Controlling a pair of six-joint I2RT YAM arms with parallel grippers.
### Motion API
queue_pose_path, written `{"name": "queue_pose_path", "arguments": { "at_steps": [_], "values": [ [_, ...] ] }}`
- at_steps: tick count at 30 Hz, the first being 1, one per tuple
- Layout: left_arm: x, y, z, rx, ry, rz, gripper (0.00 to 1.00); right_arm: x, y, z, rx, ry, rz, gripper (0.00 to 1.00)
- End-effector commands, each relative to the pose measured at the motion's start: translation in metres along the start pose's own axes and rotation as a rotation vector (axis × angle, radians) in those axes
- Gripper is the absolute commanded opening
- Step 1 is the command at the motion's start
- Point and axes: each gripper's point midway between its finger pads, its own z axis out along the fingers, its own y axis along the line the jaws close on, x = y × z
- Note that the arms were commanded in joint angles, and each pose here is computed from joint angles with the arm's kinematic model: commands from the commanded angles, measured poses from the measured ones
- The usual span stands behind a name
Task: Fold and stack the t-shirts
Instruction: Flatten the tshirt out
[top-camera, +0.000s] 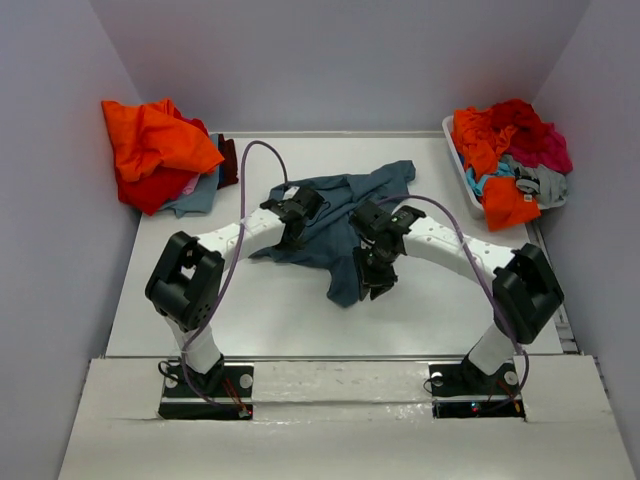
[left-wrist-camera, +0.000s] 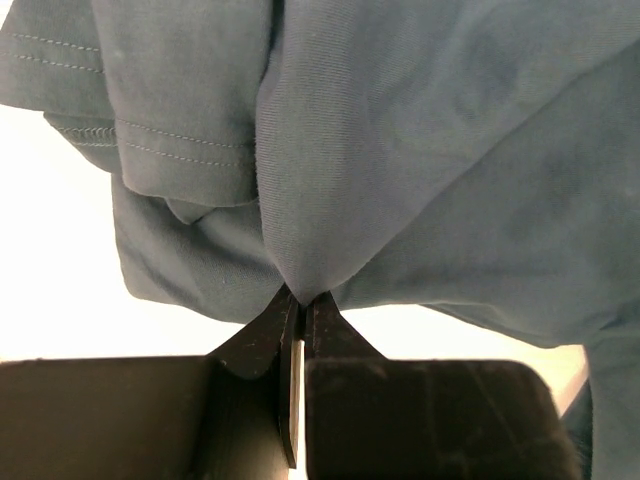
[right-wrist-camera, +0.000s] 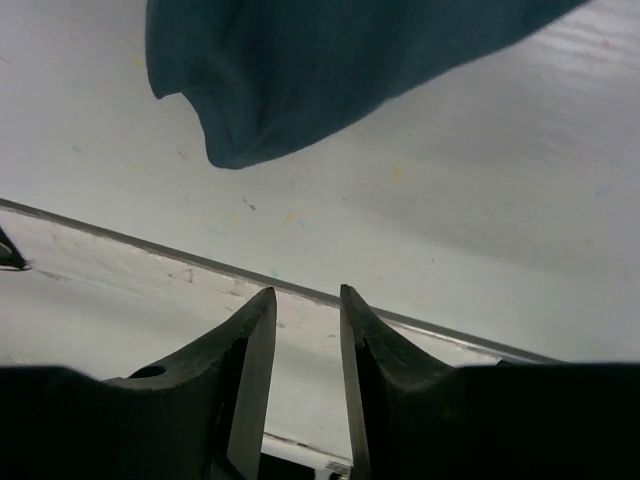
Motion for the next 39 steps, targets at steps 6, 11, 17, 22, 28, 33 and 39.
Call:
{"name": "queue_pose_path", "arguments": {
  "at_steps": [6, 11, 17, 22, 28, 33, 39],
  "values": [
    [-0.016, 0.004, -0.014, -0.008, -0.043, -0.029, 0.06, -0.039, 0.023, 0.039, -0.022, 0.003, -0.075, 0.60],
    [-0.016, 0.004, -0.015, -0.001, -0.042, -0.031, 0.06, -0.053, 0.032, 0.053, -0.038, 0.007, -0.088, 0.61],
    [-0.014, 0.002, -0.013, 0.003, -0.037, -0.029, 0.06, -0.065, 0.039, 0.051, -0.039, -0.008, -0.105, 0.62],
    [-0.018, 0.000, -0.013, 0.007, -0.038, -0.024, 0.06, -0.062, 0.036, 0.065, -0.035, 0.022, -0.105, 0.62],
    [-0.019, 0.001, -0.011, -0.002, -0.036, -0.008, 0.06, -0.047, 0.024, 0.087, -0.019, 0.084, -0.101, 0.59],
    [-0.018, 0.000, -0.011, 0.000, -0.030, 0.001, 0.05, -0.035, 0.016, 0.094, -0.015, 0.119, -0.095, 0.46],
    [-0.014, -0.001, -0.010, 0.007, -0.009, 0.022, 0.06, -0.022, 0.005, 0.088, 0.007, 0.118, -0.083, 0.22]
  ]
}}
